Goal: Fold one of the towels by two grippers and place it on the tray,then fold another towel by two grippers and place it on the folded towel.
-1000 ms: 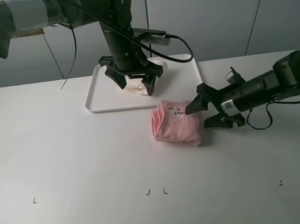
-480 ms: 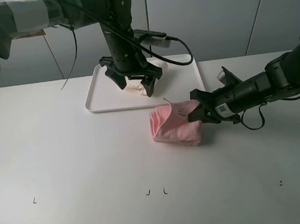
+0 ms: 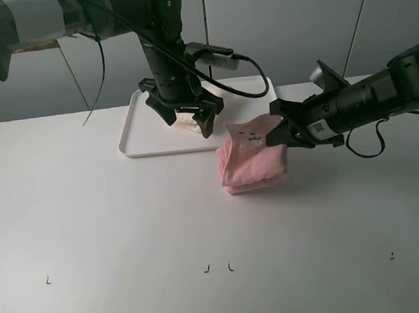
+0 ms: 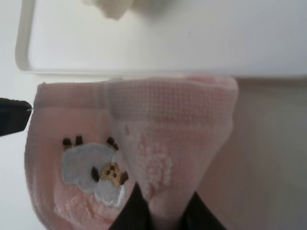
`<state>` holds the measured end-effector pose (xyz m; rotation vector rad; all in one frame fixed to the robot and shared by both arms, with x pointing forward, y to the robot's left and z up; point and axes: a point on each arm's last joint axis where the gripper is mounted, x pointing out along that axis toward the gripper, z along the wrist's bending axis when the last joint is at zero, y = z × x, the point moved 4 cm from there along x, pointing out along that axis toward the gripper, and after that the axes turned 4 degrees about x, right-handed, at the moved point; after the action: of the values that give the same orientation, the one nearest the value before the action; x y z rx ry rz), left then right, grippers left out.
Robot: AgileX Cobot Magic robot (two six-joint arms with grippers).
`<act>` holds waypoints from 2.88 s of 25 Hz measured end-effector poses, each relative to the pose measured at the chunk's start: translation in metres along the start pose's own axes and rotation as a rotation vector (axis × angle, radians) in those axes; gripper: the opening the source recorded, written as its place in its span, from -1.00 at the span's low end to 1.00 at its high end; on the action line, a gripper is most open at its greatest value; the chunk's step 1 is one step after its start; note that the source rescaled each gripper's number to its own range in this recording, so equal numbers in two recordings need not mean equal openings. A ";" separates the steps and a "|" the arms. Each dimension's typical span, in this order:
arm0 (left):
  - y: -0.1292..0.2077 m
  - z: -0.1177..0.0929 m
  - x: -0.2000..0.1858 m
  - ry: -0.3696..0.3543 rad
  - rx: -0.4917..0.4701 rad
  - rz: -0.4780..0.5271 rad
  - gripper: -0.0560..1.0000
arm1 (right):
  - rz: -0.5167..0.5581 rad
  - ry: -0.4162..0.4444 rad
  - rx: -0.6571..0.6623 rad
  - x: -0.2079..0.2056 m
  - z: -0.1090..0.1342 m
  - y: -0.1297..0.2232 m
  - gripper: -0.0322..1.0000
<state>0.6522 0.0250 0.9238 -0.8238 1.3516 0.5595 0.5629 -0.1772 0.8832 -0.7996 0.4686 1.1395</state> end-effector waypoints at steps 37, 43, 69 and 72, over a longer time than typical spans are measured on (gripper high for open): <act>0.109 0.019 -0.030 -0.012 -0.173 -0.310 0.98 | -0.068 -0.370 0.228 0.087 0.087 -0.174 -0.80; 0.109 0.019 -0.030 -0.015 -0.155 -0.308 0.98 | -0.074 -0.338 0.292 0.119 0.058 -0.167 -0.80; 0.109 0.020 -0.030 -0.023 -0.122 -0.307 0.98 | -0.043 0.005 -0.030 0.071 0.058 -0.170 1.00; 0.109 0.020 -0.034 -0.021 -0.138 -0.316 0.98 | -0.028 0.181 -0.139 0.037 0.055 -0.169 1.00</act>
<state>0.5754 0.1106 0.9363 -1.1167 1.1429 0.4139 0.7300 -0.1451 0.9464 -1.0334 0.5306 1.0871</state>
